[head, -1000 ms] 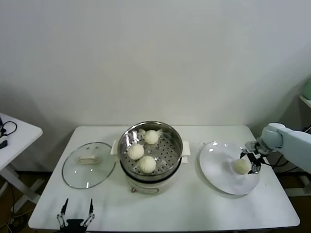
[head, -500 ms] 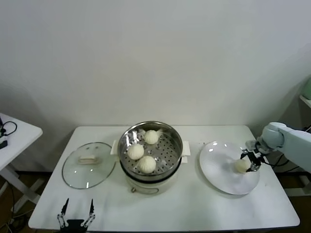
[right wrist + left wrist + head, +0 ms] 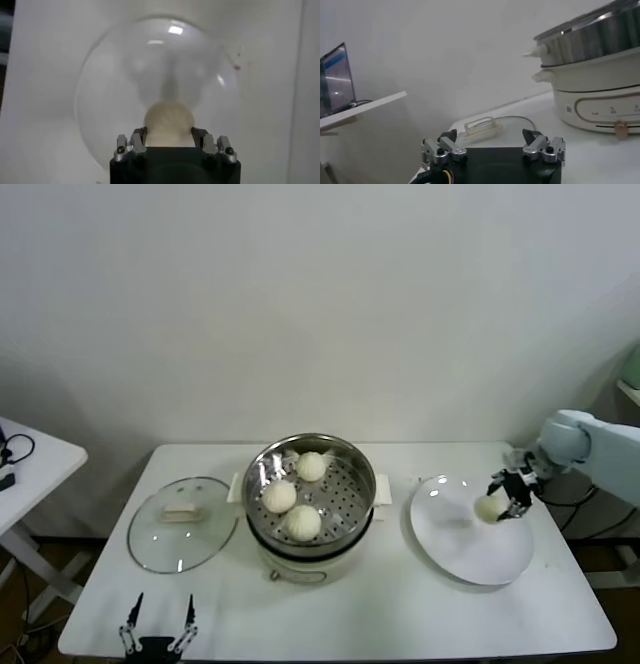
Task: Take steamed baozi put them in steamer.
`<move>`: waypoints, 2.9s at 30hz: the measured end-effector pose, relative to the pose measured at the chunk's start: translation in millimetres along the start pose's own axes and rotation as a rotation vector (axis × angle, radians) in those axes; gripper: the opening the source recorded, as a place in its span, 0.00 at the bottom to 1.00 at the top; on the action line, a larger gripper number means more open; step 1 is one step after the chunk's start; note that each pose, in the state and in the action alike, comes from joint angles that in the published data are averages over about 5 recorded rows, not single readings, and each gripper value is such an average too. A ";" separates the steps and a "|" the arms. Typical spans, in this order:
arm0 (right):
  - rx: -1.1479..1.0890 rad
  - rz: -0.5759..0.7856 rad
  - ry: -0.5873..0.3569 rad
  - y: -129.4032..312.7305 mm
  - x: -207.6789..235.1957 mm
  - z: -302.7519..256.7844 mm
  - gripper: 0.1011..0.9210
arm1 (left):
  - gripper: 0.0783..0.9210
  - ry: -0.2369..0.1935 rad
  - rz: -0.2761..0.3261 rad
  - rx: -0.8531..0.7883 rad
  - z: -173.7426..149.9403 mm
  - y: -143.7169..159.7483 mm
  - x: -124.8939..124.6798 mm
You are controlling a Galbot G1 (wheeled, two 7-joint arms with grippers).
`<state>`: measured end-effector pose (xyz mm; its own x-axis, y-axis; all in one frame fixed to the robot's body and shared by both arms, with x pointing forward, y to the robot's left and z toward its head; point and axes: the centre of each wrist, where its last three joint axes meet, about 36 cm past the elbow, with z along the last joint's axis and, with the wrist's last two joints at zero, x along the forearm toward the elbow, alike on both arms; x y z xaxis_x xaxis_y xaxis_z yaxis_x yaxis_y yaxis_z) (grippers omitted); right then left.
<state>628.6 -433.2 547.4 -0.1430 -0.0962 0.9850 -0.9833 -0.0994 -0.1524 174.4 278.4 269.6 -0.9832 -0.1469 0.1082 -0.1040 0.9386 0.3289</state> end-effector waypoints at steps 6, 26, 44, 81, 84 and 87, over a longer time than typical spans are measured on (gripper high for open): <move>0.066 0.028 -0.049 -19.1 67.5 -50.8 0.63 | 0.88 0.000 0.003 0.002 -0.3 -0.9 1.2; 0.149 0.109 -0.230 -17.9 166.4 -243.7 0.63 | 0.88 -0.018 0.009 0.008 -4.4 -3.4 0.2; 0.137 0.111 -0.199 -22.5 74.3 -311.1 0.64 | 0.88 -0.016 0.007 0.009 -3.2 -2.7 0.0; 0.066 0.103 -0.222 -36.8 40.8 -305.5 0.88 | 0.88 -0.012 -0.009 0.020 -2.8 -0.3 -10.5; 0.032 0.126 -0.253 -37.0 50.7 -296.9 0.88 | 0.88 -0.014 -0.009 0.021 -3.7 -0.6 -11.5; -0.007 0.162 -0.300 -35.6 57.8 -287.0 0.88 | 0.88 -0.015 -0.007 0.021 -4.3 -1.5 -12.4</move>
<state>623.0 -151.0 632.8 -0.2593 -0.3973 0.8803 -0.9512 -0.0526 -0.3040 187.3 277.4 271.7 -0.9845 -0.1491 0.0922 -0.1140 0.9440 0.3097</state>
